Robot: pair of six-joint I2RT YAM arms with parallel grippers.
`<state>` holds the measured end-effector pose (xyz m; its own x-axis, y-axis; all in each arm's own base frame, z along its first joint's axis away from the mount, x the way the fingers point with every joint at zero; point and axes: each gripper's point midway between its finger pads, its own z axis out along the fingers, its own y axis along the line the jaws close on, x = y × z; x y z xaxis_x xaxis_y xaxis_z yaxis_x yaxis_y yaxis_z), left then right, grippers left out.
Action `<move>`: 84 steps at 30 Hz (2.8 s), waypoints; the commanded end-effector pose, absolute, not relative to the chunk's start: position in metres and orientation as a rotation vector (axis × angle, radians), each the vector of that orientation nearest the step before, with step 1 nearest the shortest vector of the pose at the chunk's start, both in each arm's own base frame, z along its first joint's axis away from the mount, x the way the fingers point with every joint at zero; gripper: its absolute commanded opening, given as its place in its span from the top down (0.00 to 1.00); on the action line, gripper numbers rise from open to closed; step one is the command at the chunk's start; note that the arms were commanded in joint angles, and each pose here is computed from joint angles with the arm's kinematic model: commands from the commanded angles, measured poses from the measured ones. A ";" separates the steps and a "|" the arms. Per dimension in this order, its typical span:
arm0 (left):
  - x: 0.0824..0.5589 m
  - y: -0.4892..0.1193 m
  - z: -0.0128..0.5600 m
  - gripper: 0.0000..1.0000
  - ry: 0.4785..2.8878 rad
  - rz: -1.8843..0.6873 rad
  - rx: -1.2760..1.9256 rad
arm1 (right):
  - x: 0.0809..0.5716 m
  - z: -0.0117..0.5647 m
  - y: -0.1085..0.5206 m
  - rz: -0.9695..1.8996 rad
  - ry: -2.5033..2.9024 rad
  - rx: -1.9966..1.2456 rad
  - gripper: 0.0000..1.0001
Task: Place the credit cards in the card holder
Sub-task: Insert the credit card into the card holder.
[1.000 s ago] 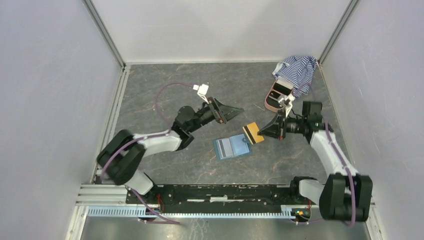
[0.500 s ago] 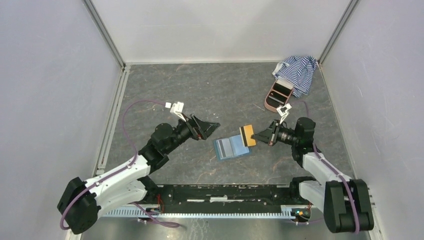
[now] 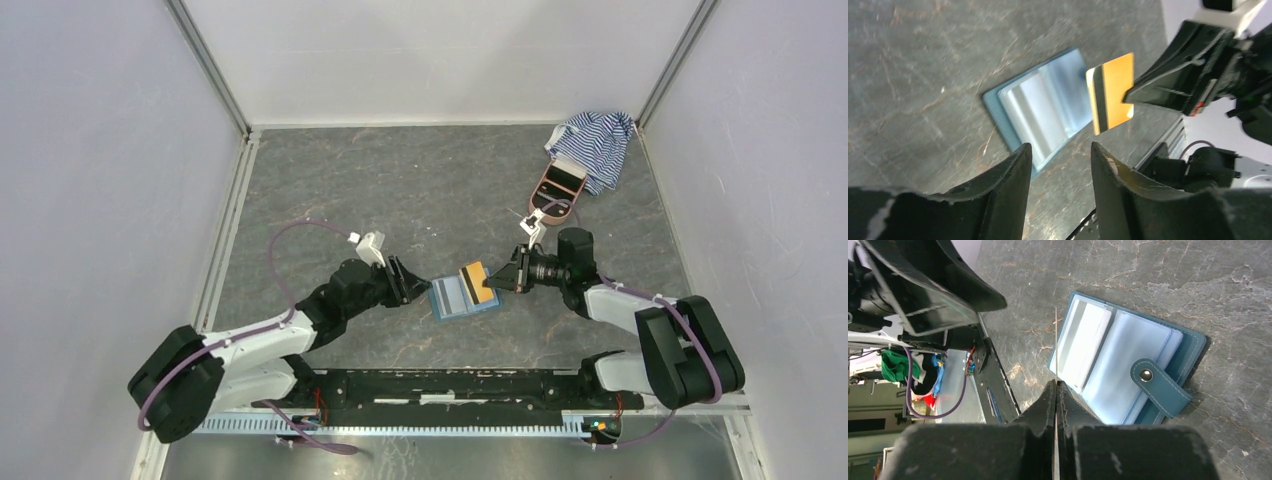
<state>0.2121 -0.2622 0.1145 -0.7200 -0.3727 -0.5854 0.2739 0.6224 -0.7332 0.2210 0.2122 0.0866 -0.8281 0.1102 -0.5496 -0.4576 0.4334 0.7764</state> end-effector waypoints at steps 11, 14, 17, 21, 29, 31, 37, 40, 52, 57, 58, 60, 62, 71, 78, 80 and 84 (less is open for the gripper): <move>0.214 -0.284 0.077 0.55 2.156 -1.112 -0.073 | 0.237 0.077 0.225 1.404 2.153 -0.365 1.00; 0.212 -0.282 0.066 0.51 2.180 -1.082 -0.066 | 0.238 0.075 0.226 1.405 2.163 -0.358 1.00; 0.209 -0.286 0.059 0.50 2.197 -1.110 -0.060 | 0.238 0.070 0.227 1.417 2.185 -0.345 1.00; 0.207 -0.287 0.053 0.45 2.213 -1.114 -0.060 | 0.237 0.068 0.230 1.445 2.207 -0.335 1.00; 0.209 -0.278 0.042 0.43 2.244 -1.026 -0.066 | 0.238 0.058 0.229 1.418 2.266 -0.319 1.00; 0.209 -0.276 0.040 0.44 2.249 -1.014 -0.065 | 0.240 0.058 0.228 1.401 2.288 -0.349 1.00; 0.209 -0.274 0.039 0.44 2.240 -0.996 -0.037 | 0.239 0.064 0.223 1.330 2.287 -0.397 1.00; 0.208 -0.275 0.044 0.44 2.217 -1.003 -0.012 | 0.236 0.064 0.222 1.327 2.296 -0.409 1.00; 0.212 -0.278 0.039 0.43 2.225 -0.945 0.013 | 0.220 0.054 0.221 1.378 2.341 -0.388 1.00; 0.213 -0.282 0.033 0.44 2.252 -0.909 0.030 | 0.217 0.048 0.220 1.387 2.368 -0.374 1.00; 0.212 -0.282 0.031 0.44 2.260 -0.895 0.035 | 0.217 0.048 0.220 1.386 2.370 -0.371 1.00; 0.213 -0.282 0.029 0.44 2.270 -0.875 0.039 | 0.217 0.047 0.220 1.384 2.376 -0.370 1.00; 0.213 -0.282 0.026 0.44 2.285 -0.843 0.041 | 0.217 0.043 0.218 1.373 2.393 -0.363 1.00; 0.213 -0.272 0.005 0.52 2.388 -0.671 0.039 | 0.216 0.030 0.216 1.369 2.463 -0.317 1.00; 0.211 -0.273 -0.013 0.56 2.462 -0.610 0.048 | 0.220 0.032 0.211 1.351 2.452 -0.294 1.00; 0.211 -0.273 -0.018 0.57 2.484 -0.590 0.052 | 0.221 0.033 0.210 1.350 2.449 -0.287 1.00; 0.210 -0.269 -0.027 0.62 2.521 -0.538 0.058 | 0.226 0.039 0.206 1.353 2.427 -0.259 1.00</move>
